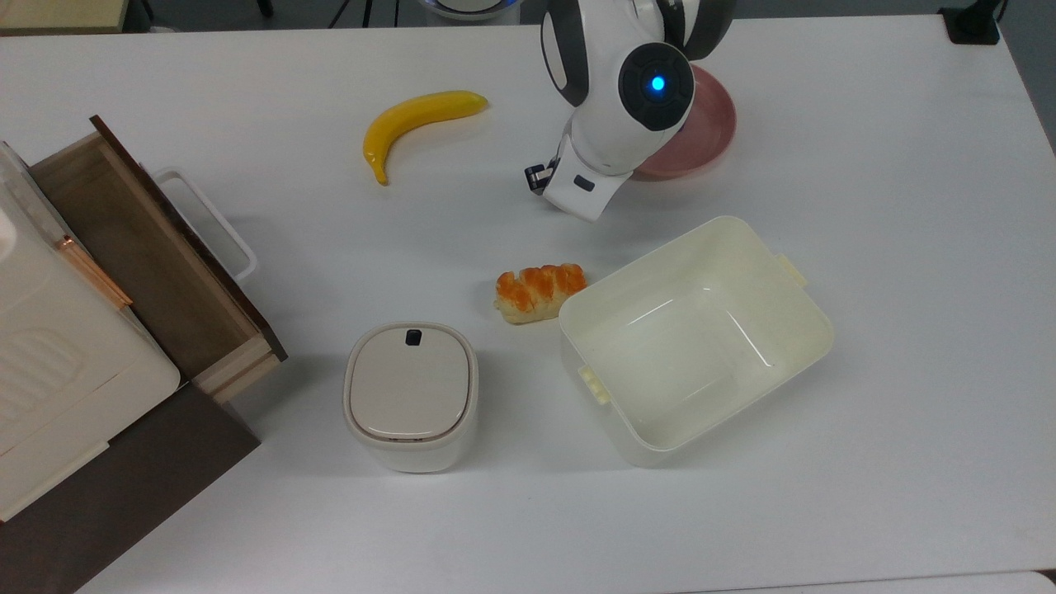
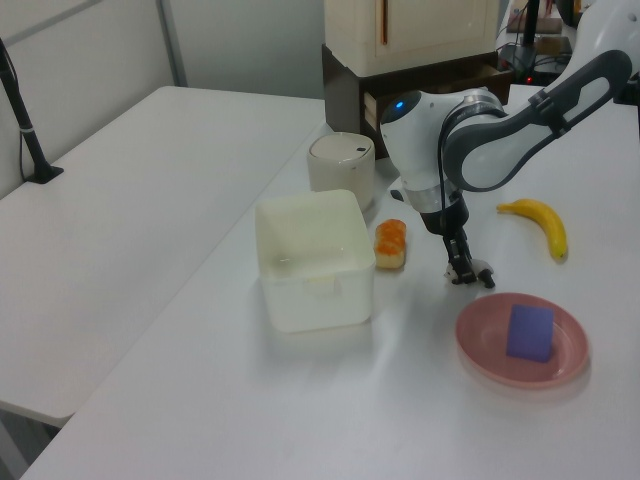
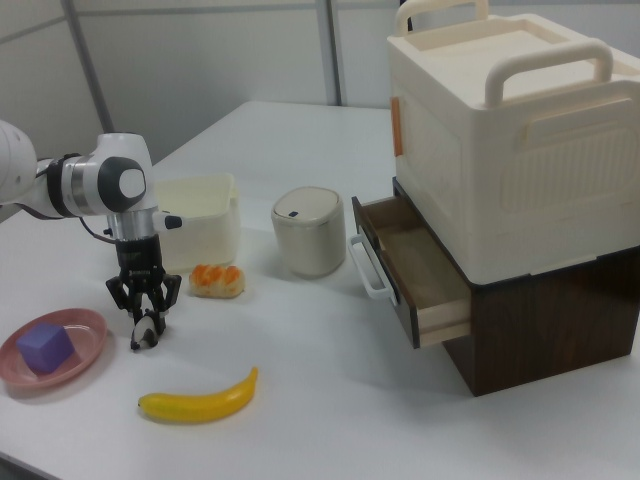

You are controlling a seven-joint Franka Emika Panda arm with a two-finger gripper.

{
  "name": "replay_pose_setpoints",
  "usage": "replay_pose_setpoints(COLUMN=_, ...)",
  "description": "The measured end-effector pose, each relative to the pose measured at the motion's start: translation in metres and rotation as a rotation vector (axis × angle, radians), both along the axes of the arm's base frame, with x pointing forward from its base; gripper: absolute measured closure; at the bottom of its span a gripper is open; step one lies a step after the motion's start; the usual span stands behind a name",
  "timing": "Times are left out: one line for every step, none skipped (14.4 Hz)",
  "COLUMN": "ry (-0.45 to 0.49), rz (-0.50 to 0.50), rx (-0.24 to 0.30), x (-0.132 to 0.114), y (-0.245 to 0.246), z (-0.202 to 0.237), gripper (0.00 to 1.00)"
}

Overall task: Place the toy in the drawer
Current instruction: 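Lower the gripper onto the panda figurine and close on it, then lift the panda and carry it over the open wooden drawer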

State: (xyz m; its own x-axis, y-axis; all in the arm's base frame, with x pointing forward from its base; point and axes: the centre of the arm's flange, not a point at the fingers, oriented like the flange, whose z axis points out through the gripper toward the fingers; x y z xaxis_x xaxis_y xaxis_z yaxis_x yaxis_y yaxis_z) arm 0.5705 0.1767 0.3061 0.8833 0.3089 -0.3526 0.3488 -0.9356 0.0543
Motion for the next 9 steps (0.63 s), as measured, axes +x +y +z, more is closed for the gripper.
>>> replay_pose_setpoints(ry=-0.006, rz=0.000, rx=-0.001, x=0.002, y=0.000, z=0.003, gripper=0.59)
replay_pose_setpoints(ry=-0.016, rz=0.002, rx=-0.005, x=0.004, y=-0.002, z=0.008, gripper=0.59)
replay_pose_setpoints(ry=-0.028, rz=0.003, rx=-0.011, x=0.008, y=-0.004, z=0.015, gripper=0.59)
replay_pose_setpoints(ry=-0.046, rz=-0.007, rx=-0.020, x=0.016, y=-0.012, z=0.031, gripper=0.59)
replay_pose_setpoints(ry=-0.065, rz=-0.018, rx=-0.024, x=0.022, y=-0.020, z=0.043, gripper=0.59)
replay_pose_setpoints(ry=-0.090, rz=-0.027, rx=-0.026, x=0.030, y=-0.031, z=0.058, gripper=0.59)
replay_pose_setpoints(ry=-0.126, rz=-0.032, rx=-0.023, x=0.042, y=-0.052, z=0.079, gripper=0.59)
replay_pose_setpoints(ry=-0.149, rz=-0.026, rx=-0.028, x=0.049, y=-0.066, z=0.091, gripper=0.59)
replay_pose_setpoints(ry=-0.174, rz=-0.017, rx=-0.040, x=0.056, y=-0.081, z=0.103, gripper=0.59)
